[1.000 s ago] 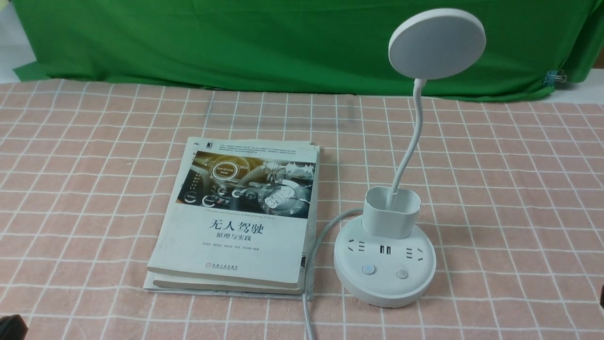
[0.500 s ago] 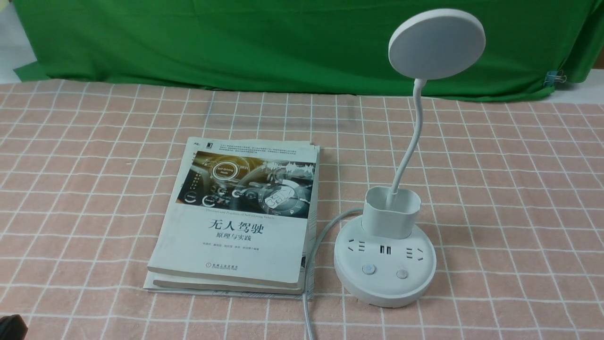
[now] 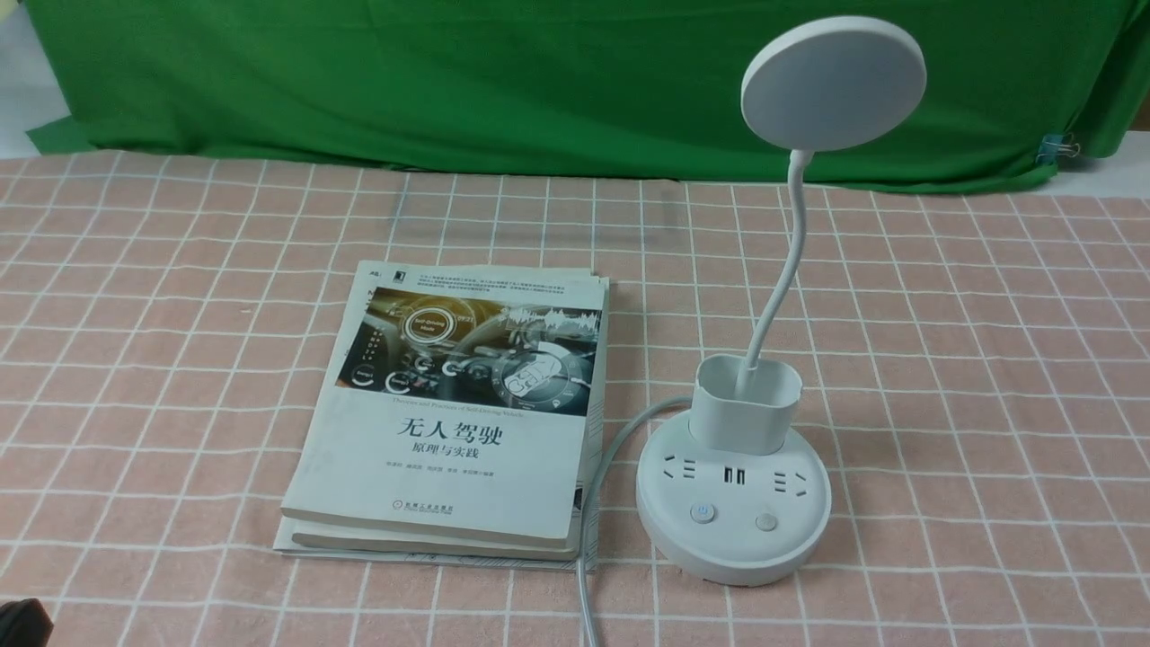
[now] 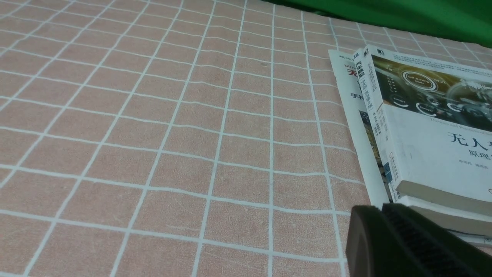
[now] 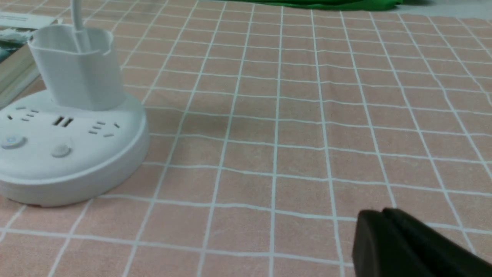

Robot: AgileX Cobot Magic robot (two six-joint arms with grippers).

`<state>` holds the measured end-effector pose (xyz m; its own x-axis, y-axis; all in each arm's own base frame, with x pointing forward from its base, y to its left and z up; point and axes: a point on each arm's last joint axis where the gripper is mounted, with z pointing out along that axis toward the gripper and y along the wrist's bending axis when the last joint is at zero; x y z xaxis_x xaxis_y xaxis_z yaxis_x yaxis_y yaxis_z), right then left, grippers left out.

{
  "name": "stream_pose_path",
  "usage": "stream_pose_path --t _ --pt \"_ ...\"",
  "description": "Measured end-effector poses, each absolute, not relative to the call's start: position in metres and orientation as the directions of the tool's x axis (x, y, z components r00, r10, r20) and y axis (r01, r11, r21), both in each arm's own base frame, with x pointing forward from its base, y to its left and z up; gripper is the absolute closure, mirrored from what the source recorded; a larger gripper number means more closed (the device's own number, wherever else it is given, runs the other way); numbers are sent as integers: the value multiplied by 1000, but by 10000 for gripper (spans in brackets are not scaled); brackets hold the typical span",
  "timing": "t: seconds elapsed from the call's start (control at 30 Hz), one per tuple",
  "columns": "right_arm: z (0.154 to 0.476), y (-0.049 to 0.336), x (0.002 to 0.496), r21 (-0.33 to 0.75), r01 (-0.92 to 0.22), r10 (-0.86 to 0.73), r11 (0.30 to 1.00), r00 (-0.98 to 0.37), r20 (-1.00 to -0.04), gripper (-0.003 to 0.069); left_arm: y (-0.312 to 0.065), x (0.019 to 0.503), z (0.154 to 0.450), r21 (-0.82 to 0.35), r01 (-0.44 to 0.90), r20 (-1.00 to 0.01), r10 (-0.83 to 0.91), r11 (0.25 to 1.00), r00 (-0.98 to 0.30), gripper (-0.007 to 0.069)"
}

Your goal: Turn off the table lamp on the pink coffee tablecloth by hand.

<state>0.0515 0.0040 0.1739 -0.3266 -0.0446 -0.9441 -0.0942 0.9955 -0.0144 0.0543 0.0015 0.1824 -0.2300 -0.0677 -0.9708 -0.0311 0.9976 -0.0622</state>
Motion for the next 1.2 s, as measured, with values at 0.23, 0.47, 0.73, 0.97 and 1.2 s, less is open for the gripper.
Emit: stream_pose_path --t 0.23,0.47,0.73,0.97,1.2 --pt "174 4 51 -11 -93 -41 996 -327 -944 597 2 54 182 -62 -31 -971 -68 998 -230 619" --pt "174 4 51 -1 -90 -31 996 -328 -944 583 2 54 182 -62 -31 -971 -68 998 -230 619" --pt "174 4 52 -1 -89 -30 996 -328 -944 572 2 54 182 -62 -31 -971 -68 998 -230 619" --pt "174 4 52 -1 -89 -30 996 -328 -944 561 2 54 182 -62 -31 -971 -68 998 -230 619" --pt "174 4 52 4 -87 -25 996 -328 -944 546 2 54 182 -62 -31 -971 -68 998 -230 619"
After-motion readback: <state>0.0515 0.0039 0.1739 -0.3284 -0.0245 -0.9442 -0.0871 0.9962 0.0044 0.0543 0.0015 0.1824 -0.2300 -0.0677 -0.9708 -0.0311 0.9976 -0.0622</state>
